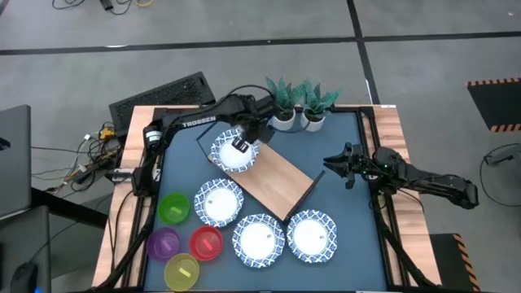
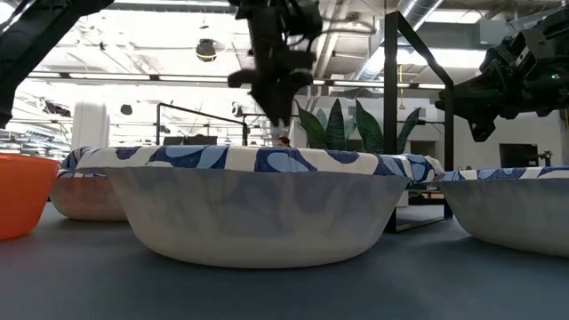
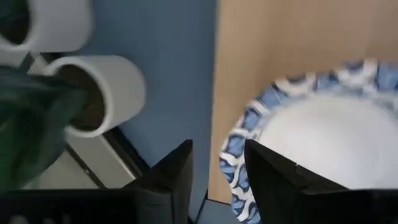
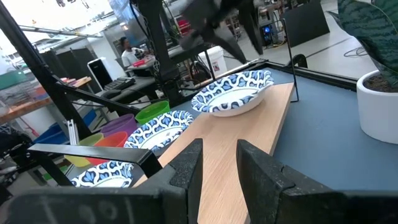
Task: Place and stack bowls onto a shelf
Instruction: Stack the left blue bowl on top of the blue bowl on the shelf
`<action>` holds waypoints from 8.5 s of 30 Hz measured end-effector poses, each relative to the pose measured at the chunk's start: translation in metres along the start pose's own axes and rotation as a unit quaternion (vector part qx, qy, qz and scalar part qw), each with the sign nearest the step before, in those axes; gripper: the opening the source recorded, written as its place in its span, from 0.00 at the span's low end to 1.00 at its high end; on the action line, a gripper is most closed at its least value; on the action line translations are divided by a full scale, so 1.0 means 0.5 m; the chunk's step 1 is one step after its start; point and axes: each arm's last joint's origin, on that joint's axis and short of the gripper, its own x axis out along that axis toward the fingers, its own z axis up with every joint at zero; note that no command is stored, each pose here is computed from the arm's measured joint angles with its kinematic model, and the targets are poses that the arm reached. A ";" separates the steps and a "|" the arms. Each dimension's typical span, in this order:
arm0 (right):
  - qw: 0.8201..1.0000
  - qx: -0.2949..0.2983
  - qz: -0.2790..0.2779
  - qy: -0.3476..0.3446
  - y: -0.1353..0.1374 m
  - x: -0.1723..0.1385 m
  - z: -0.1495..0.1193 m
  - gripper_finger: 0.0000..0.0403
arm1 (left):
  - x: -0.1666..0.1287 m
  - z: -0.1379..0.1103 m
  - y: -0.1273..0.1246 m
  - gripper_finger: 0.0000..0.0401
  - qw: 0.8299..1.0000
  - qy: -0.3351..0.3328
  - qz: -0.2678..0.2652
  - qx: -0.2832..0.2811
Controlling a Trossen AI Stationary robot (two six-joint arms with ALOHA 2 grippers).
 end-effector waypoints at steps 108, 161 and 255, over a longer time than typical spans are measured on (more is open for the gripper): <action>0.990 0.141 0.016 -0.024 0.004 0.000 0.010 0.30 | -0.087 -0.075 -0.504 0.00 0.709 0.024 -0.145 -0.690; 0.989 0.071 0.047 -0.123 0.135 -0.025 0.347 0.30 | -0.251 -0.174 -0.241 0.00 0.353 -0.111 -0.018 -0.929; 0.993 0.038 0.032 -0.103 0.131 -0.019 0.339 0.30 | -0.010 -0.139 -0.380 0.25 0.110 -0.137 -0.011 -0.984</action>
